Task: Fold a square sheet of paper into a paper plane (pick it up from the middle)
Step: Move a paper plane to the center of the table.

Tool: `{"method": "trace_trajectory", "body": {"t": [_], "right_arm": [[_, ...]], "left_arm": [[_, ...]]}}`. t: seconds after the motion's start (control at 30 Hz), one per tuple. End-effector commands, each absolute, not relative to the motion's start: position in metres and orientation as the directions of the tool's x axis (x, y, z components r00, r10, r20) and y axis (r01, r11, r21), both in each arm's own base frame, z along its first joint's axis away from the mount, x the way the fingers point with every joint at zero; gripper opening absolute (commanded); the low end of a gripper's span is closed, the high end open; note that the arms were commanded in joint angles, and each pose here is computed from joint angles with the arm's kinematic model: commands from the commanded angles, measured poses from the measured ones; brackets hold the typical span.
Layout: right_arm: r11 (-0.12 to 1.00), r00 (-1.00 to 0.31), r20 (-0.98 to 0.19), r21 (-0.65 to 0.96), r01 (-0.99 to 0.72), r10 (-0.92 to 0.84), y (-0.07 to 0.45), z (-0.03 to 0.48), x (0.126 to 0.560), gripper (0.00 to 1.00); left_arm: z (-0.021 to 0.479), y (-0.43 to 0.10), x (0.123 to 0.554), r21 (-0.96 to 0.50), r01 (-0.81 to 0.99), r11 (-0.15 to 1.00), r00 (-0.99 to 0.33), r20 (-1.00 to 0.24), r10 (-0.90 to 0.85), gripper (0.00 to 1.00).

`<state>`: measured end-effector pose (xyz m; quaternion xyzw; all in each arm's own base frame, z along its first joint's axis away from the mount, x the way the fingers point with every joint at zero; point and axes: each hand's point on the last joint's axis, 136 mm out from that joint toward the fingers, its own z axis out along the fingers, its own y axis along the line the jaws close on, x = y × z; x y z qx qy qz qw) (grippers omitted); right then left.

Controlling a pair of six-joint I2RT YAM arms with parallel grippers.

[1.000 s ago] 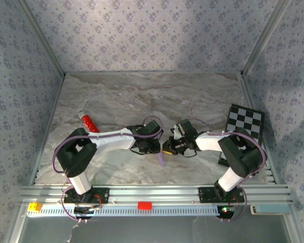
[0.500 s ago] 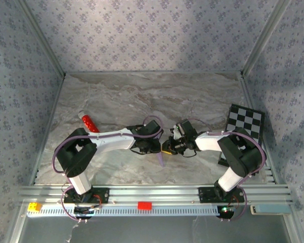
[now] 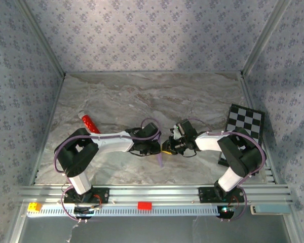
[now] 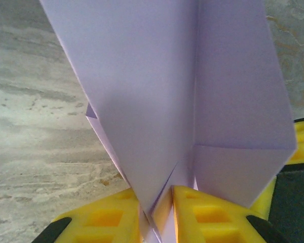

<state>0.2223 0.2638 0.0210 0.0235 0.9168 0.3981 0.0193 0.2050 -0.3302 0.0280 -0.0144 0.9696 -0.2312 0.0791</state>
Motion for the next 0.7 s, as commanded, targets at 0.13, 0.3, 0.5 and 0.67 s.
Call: {"method": "trace_trajectory", "body": {"t": [0.13,0.3,0.5,0.67], "right_arm": [[0.680,-0.999,0.014,0.731,0.046,0.052,0.2655,0.0135,0.2158,0.15],[0.675,-0.998,0.015,0.736,0.049,0.057,0.2655,0.0138,0.2166,0.14],[0.670,-0.998,0.019,0.740,0.057,0.064,0.2651,0.0135,0.2170,0.15],[0.668,-0.997,0.017,0.742,0.061,0.073,0.2636,0.0151,0.2190,0.15]], "left_arm": [[0.0345,-0.3399,0.2088,-0.532,-0.014,0.847,-0.985,-0.136,-0.102,0.19],[0.0364,-0.3398,0.2109,-0.554,-0.024,0.832,-0.983,-0.137,-0.120,0.19],[0.0372,-0.3397,0.2124,-0.568,-0.033,0.822,-0.982,-0.135,-0.132,0.17],[0.0395,-0.3351,0.2149,-0.571,-0.048,0.820,-0.977,-0.143,-0.157,0.12]]}}
